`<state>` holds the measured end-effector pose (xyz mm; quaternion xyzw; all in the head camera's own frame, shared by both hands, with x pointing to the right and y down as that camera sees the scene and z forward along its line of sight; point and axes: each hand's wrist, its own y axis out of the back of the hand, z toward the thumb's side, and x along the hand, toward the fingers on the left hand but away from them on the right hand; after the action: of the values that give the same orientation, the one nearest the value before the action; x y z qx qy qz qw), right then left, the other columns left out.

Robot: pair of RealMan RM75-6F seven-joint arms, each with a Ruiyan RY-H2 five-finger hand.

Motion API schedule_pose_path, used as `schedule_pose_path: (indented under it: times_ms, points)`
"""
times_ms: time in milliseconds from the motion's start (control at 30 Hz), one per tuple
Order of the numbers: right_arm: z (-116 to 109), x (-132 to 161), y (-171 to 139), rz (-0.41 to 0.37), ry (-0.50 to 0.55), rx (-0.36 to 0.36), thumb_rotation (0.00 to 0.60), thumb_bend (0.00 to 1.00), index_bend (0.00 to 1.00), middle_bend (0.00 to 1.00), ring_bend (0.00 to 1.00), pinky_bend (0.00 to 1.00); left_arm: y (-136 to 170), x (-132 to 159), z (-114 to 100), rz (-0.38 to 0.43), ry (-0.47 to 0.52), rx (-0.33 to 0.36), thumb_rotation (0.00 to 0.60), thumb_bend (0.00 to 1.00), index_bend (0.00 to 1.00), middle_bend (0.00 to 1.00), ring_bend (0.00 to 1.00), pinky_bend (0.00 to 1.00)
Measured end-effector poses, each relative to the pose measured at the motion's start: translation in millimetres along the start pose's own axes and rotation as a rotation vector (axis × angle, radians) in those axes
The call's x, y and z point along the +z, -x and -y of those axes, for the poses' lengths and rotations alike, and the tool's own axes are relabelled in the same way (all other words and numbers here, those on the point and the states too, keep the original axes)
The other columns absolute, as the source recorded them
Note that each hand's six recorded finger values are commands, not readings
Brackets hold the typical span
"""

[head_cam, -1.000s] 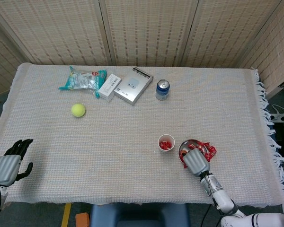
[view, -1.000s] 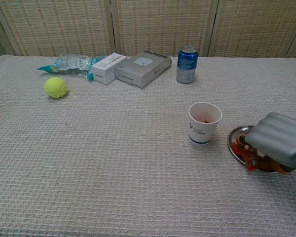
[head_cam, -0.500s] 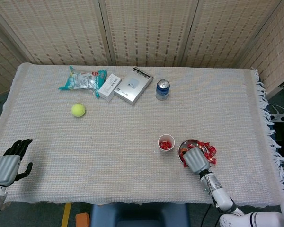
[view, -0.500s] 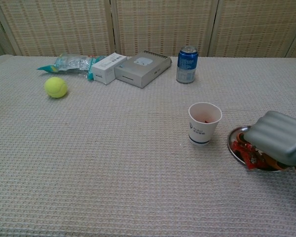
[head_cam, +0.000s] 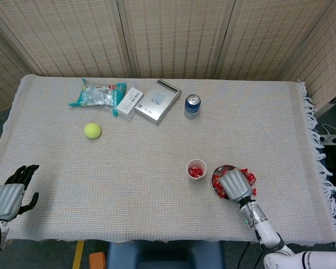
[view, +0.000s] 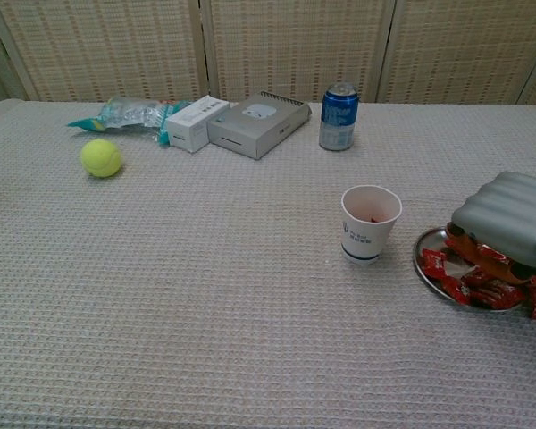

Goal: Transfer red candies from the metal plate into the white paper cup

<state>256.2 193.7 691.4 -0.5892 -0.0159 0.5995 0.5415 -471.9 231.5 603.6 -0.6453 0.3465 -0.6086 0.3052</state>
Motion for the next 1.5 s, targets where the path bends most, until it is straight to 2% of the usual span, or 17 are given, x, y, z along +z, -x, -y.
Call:
schedule_pose_path:
  times_ms: [133, 467, 600, 733, 900, 1033, 1267, 1500]
  points:
    - [-15, -3, 2, 0.01, 0.031, -0.036, 0.6, 0.42, 0.88, 0.78, 0.83, 1.0, 0, 0, 0, -0.001, 0.0, 0.0, 0.6, 0.47, 0.0, 0.05, 0.01, 0.2]
    - [-104, -12, 18, 0.055, 0.178, -0.255, 0.6, 0.42, 0.88, 0.78, 0.83, 1.0, 0, 0, 0, 0.0, 0.002, -0.001, 0.6, 0.48, 0.0, 0.05, 0.01, 0.2]
    - [-123, -2, 25, 0.056, 0.216, -0.32, 0.6, 0.41, 0.88, 0.78, 0.83, 1.0, -1, -1, -1, 0.001, 0.005, -0.003, 0.6, 0.47, 0.0, 0.05, 0.02, 0.2]
    - [-124, 8, 35, 0.062, 0.227, -0.343, 0.6, 0.41, 0.87, 0.78, 0.83, 1.0, -1, -1, 0, 0.004, 0.005, -0.006, 0.6, 0.47, 0.0, 0.06, 0.03, 0.2]
    - [-111, 19, 52, 0.082, 0.221, -0.347, 0.6, 0.41, 0.83, 0.78, 0.83, 1.0, -1, 0, 1, 0.005, 0.006, -0.011, 0.6, 0.47, 0.0, 0.06, 0.03, 0.2]
    - [-102, 26, 64, 0.087, 0.254, -0.358, 0.6, 0.41, 0.81, 0.78, 0.83, 1.0, -1, -1, 0, 0.003, 0.009, -0.008, 0.6, 0.47, 0.0, 0.06, 0.03, 0.2]
    - [-104, 40, 71, 0.048, 0.337, -0.417, 0.6, 0.41, 0.69, 0.78, 0.83, 1.0, -1, -1, 0, 0.007, 0.009, -0.013, 0.6, 0.47, 0.0, 0.07, 0.03, 0.2]
    - [-101, 48, 75, 0.025, 0.329, -0.413, 0.6, 0.41, 0.63, 0.74, 0.82, 1.0, -1, 0, 1, 0.007, 0.008, -0.013, 0.6, 0.47, 0.0, 0.07, 0.03, 0.2]
